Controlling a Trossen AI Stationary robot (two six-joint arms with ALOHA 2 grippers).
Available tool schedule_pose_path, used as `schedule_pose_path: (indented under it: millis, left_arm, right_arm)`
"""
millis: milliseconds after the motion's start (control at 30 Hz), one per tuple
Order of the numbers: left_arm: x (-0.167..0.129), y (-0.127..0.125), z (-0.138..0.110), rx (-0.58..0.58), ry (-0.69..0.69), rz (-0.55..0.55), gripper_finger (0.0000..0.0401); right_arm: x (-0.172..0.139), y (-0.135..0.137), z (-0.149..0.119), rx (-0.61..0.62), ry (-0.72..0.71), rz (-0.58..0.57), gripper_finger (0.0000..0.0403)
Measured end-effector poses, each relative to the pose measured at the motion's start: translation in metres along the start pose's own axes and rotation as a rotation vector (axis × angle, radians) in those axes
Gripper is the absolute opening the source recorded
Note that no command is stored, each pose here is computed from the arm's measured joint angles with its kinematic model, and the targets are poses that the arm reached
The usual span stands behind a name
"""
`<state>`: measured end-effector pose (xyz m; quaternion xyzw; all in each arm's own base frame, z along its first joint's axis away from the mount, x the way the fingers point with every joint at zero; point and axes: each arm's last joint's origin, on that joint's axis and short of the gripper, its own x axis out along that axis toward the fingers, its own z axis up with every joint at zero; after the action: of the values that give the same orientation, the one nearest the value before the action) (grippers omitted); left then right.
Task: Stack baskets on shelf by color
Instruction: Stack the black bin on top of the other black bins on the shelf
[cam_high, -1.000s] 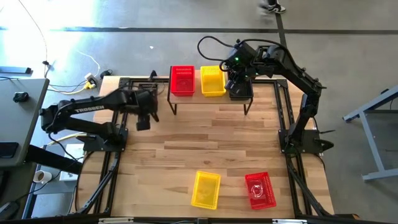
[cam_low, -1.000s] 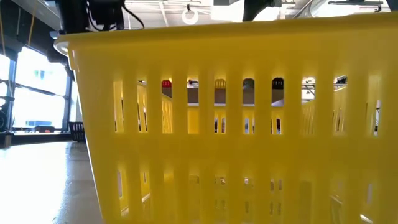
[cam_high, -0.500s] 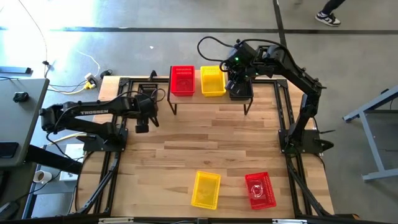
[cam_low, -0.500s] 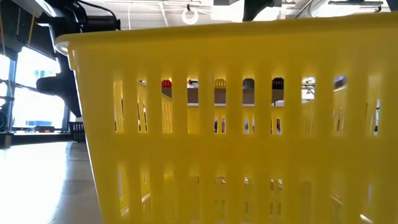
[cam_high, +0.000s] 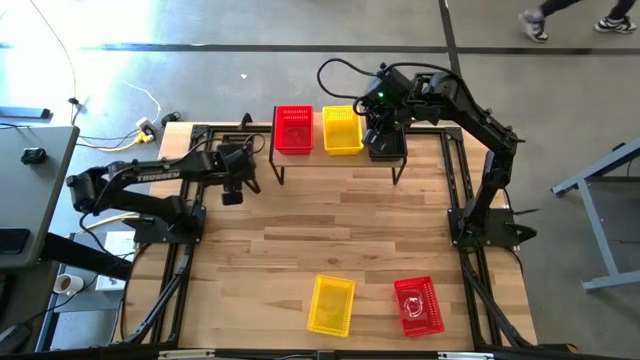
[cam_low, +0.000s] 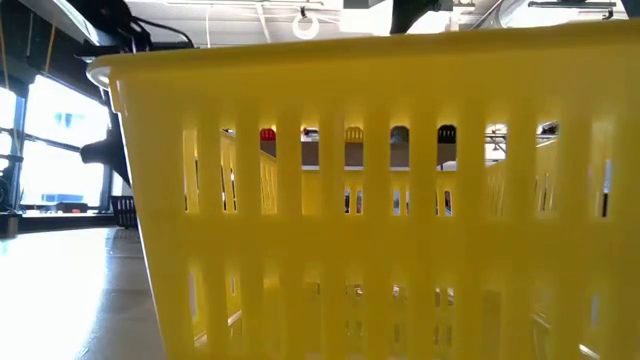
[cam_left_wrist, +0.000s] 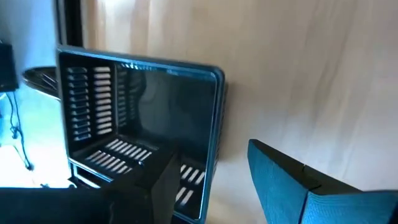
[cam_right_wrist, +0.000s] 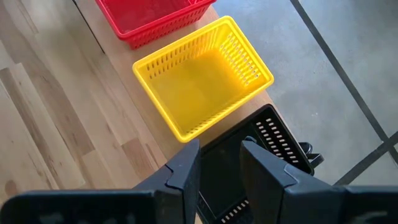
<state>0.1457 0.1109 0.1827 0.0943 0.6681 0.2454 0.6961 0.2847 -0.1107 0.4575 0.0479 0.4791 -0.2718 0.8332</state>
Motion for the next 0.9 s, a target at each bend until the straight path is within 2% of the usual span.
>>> schedule_pose_path:
  millis: [300,400,533,733,800,900]
  left_arm:
    - [0.029,0.004,0.004,0.012,0.114,-0.050,0.0176]
    - [0.035,0.003,0.004,0.022,0.144,-0.066,0.0164]
    - [0.037,0.003,0.004,0.035,0.149,-0.069,0.0121]
    - [0.032,0.004,0.002,0.010,0.137,-0.062,0.0021]
    - [0.029,0.005,0.001,-0.009,0.132,-0.058,0.0008]
    - [0.022,0.006,-0.003,-0.037,0.141,-0.061,0.0012]
  right_arm:
    - [0.000,0.000,0.000,0.003,0.000,0.000,0.0099]
    - [0.000,0.000,0.000,0.003,0.000,0.000,0.0099]
    - [0.000,0.000,0.000,0.004,0.000,0.000,0.0099]
    - [0.000,0.000,0.000,0.038,0.000,0.000,0.0099]
    - [0.000,0.000,0.000,0.062,0.000,0.000,0.0099]
    - [0.000,0.000,0.000,0.091,0.000,0.001,0.0099]
